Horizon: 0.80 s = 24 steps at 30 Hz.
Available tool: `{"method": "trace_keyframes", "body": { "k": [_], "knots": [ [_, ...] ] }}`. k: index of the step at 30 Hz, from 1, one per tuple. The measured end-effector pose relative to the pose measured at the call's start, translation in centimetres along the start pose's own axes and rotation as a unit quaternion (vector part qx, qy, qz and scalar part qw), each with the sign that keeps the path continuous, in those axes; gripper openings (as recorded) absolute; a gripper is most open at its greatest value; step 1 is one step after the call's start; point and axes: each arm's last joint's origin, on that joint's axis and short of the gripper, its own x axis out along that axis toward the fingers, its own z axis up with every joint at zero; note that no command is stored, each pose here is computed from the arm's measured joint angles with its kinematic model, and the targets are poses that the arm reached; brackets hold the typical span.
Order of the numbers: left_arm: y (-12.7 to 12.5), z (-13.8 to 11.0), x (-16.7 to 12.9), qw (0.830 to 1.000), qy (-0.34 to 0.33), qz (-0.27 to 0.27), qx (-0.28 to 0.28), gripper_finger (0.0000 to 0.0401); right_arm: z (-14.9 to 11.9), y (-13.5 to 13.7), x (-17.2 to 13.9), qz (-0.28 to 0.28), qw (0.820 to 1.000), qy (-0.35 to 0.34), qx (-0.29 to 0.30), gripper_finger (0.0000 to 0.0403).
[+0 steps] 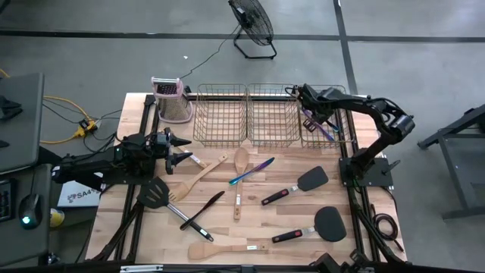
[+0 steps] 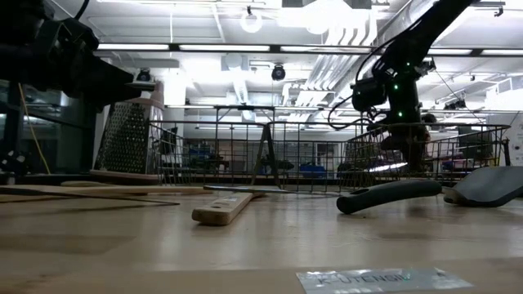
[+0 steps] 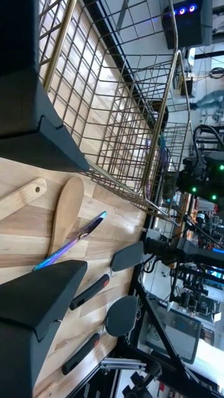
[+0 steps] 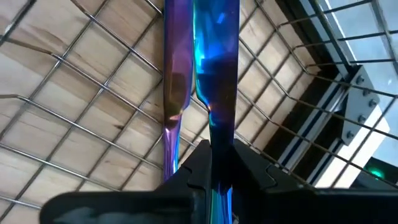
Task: Pick & Place Kitchen Items
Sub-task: Put the bottom blue table knife into the right mesh basket
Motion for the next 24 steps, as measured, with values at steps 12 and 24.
{"method": "trace_keyframes", "body": {
  "k": [12,24],
  "knots": [
    [0.0,0.0,0.0,1.0,0.0,0.0,0.0,0.0241,-0.4,0.6,1.4,0.016,1.0,-0.02,-0.001,0.003],
    [0.0,0.0,0.0,1.0,0.0,0.0,0.0,0.0241,-1.3,1.2,2.6,0.029,0.999,-0.021,0.006,0.003]
  ]
}}
